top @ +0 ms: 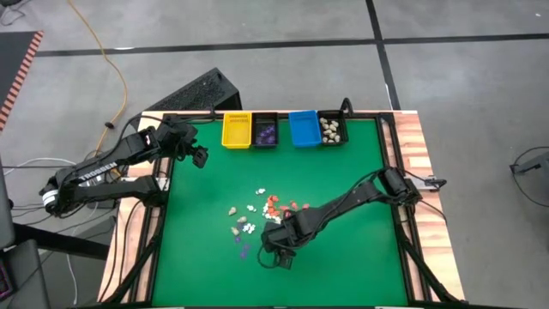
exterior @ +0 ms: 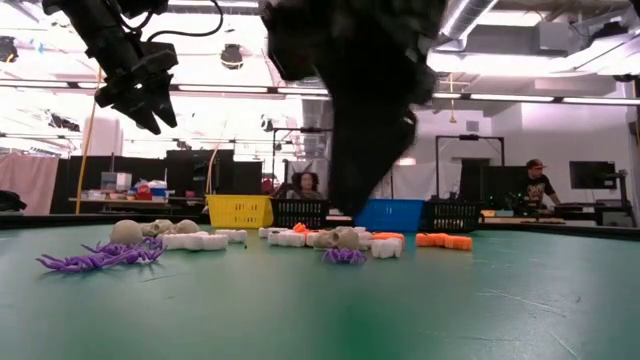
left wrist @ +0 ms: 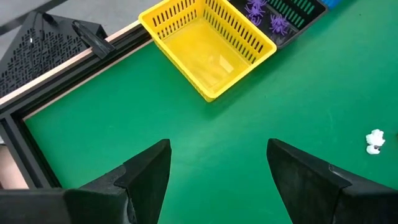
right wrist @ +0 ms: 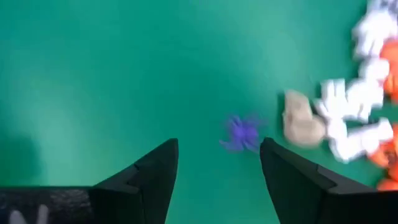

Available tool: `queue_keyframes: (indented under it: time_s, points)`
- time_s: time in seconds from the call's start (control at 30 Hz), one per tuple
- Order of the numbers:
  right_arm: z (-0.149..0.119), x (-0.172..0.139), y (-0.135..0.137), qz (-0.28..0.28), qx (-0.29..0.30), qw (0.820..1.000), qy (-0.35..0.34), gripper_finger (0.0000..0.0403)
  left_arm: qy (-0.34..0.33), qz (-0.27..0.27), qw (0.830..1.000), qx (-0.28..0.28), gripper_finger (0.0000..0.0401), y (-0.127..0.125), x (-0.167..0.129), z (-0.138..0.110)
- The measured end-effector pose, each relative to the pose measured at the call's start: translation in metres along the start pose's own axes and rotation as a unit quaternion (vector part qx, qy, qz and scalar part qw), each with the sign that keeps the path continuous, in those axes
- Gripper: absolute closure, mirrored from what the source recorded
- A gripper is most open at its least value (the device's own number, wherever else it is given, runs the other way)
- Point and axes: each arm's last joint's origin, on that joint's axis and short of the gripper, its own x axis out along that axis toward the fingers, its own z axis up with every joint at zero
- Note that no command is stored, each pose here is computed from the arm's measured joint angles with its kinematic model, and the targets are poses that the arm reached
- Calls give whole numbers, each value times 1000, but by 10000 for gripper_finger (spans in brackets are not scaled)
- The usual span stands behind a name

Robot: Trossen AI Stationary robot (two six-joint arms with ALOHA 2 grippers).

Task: Sort Halloween decoration
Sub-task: Put the purple spider toy into the left black basket

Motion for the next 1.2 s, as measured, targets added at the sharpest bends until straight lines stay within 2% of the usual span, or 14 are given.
queue_keyframes:
  time_s: [0.23,0.67,0.83,1.0,1.2]
  points:
    - [-9,16,-16,-33,-4,999,13,158,0,0,1000,-9,145,0,0,0]
    - [-2,18,-15,-2,-54,998,-17,159,-1,1,1000,-13,145,0,0,0]
    - [-1,23,-15,-7,-55,998,-23,159,-1,2,1000,-12,145,0,0,0]
    - [0,38,-13,21,-41,999,-19,159,-1,2,1000,-9,145,0,0,0]
    - [-1,39,-13,20,-31,999,-9,162,-1,2,1000,1,145,0,0,0]
